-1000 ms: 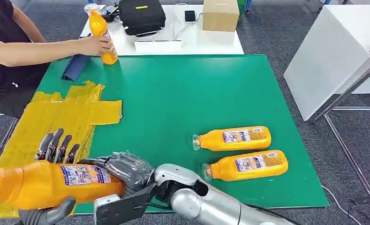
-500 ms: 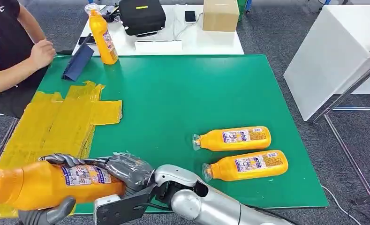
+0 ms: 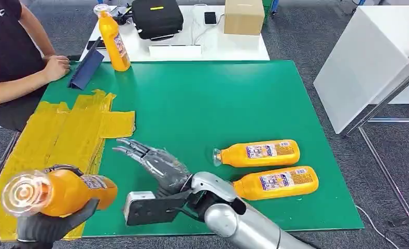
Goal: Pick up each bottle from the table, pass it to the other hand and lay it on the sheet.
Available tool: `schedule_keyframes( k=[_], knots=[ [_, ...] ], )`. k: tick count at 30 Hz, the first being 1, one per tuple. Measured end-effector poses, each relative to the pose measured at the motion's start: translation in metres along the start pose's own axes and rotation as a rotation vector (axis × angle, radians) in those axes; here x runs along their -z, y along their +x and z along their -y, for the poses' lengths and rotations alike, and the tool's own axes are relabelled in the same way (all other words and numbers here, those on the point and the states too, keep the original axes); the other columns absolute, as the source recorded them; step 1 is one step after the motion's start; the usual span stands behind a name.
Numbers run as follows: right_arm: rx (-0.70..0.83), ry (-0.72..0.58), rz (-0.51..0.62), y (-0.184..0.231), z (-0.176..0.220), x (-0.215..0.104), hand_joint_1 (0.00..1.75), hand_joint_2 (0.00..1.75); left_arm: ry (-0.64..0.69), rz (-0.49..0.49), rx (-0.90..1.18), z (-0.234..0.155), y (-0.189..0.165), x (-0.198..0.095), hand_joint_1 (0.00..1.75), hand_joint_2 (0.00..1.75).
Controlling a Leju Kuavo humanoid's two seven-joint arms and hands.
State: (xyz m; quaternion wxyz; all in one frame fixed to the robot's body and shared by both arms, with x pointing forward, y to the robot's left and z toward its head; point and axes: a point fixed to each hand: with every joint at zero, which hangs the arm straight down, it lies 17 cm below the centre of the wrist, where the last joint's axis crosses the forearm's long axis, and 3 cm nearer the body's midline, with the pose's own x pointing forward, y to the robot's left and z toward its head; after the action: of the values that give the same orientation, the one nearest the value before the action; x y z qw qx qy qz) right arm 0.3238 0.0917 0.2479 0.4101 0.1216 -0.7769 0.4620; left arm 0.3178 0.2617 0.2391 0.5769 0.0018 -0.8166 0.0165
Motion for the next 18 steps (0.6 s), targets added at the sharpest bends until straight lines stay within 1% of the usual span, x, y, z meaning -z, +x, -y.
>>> schedule_keyframes(
  k=[6,11,12,15,18],
  knots=[
    [0.004,-0.083,-0.02,-0.009,0.048,-0.011,0.0,0.0,0.032,-0.059,0.401,-0.031,-0.037,0.004,1.75,1.75],
    [-0.021,-0.131,-0.018,-0.011,0.083,-0.023,0.0,0.0,-0.002,-0.146,0.754,-0.053,-0.081,-0.005,1.75,1.75],
    [-0.027,-0.139,-0.015,-0.01,0.088,-0.026,0.0,1.75,-0.009,-0.163,0.812,-0.057,-0.09,-0.008,1.75,1.75],
    [-0.044,-0.159,-0.001,-0.005,0.101,-0.032,0.0,1.75,-0.043,-0.211,0.965,-0.063,-0.117,-0.019,1.75,1.75],
    [-0.054,-0.168,0.008,-0.001,0.107,-0.037,0.0,1.75,-0.067,-0.252,1.013,-0.066,-0.137,-0.028,1.75,1.75]
  ],
)
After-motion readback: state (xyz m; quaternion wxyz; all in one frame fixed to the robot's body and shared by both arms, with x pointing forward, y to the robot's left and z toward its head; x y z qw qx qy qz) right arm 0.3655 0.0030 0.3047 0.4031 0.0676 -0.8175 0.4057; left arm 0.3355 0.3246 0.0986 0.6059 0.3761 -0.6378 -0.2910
